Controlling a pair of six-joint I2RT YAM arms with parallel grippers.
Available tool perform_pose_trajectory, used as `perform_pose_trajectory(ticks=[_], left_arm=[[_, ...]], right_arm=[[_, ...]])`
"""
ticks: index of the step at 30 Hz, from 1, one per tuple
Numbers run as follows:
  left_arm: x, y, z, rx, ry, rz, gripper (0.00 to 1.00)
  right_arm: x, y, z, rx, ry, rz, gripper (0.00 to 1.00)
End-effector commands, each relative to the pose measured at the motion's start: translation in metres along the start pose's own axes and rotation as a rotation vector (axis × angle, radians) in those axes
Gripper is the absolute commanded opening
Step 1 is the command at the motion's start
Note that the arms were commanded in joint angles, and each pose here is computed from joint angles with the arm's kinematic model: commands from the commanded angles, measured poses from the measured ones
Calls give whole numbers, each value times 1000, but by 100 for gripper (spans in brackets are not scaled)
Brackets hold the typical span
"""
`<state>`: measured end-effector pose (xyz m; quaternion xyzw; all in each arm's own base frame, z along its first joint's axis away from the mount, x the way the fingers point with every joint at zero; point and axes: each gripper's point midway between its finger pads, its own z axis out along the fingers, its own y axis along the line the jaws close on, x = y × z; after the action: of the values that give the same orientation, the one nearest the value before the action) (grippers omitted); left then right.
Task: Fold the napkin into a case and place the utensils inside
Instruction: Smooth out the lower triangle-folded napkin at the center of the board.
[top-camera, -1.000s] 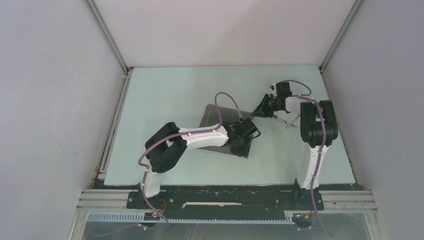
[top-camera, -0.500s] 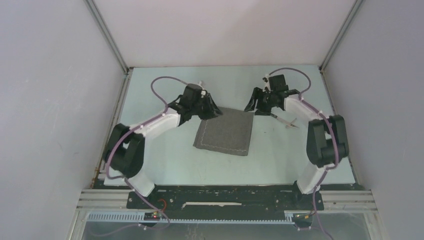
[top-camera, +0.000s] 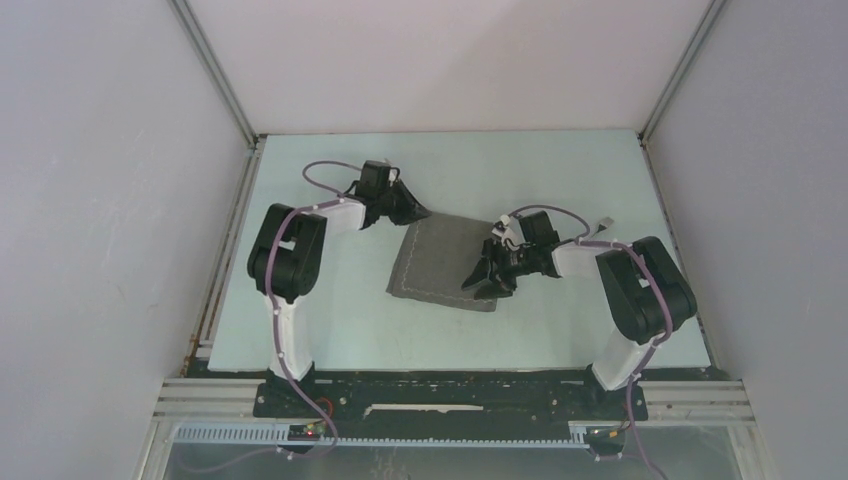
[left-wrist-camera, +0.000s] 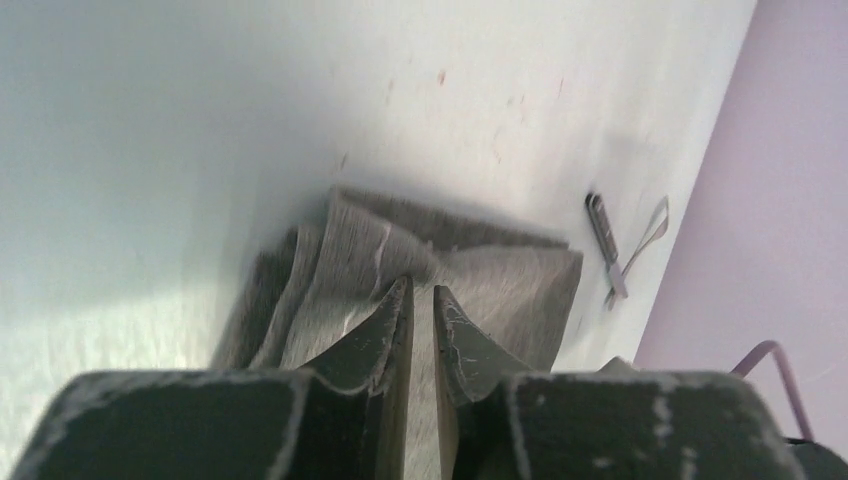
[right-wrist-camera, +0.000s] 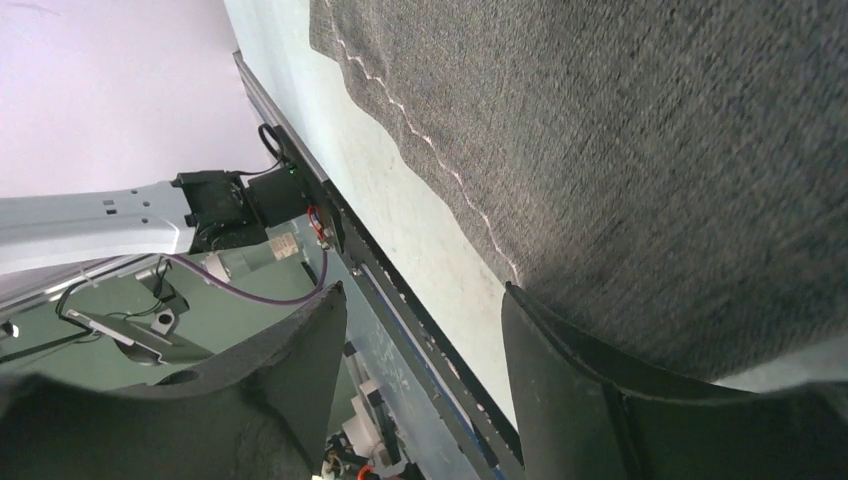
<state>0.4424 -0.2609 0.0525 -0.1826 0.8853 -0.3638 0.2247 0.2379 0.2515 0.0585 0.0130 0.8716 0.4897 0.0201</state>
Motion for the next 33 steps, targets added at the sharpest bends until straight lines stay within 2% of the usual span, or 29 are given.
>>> perform_pose_trajectory(ticks=[1,9,14,17,20,24,28,33], left_arm=[[-21,-14,17,77,-15,-10,17],[-26,7,49,91,18,-83,16],[-46,8,50,62,24,-29,19],[-56,-9,37,58,18,52,28],[-70,-33,6,51,-27,139,43],[-69,-64,-33,109,-64,169,51],[-46,-70,-44,170,-47,133,50],[-13,-52,-19,225,55,43,38]], right_arm=[[-8,4,6,-63,-14,-28,67],[4,-41,6,25,-67,80,67],[14,-43,4,58,-69,59,68],[11,-23,-1,28,-94,24,69],[2,-6,-11,9,-130,-2,70],[-19,3,-19,-11,-174,-15,71],[-64,20,-26,-47,-250,-52,73],[-123,24,-31,-72,-332,-48,79]])
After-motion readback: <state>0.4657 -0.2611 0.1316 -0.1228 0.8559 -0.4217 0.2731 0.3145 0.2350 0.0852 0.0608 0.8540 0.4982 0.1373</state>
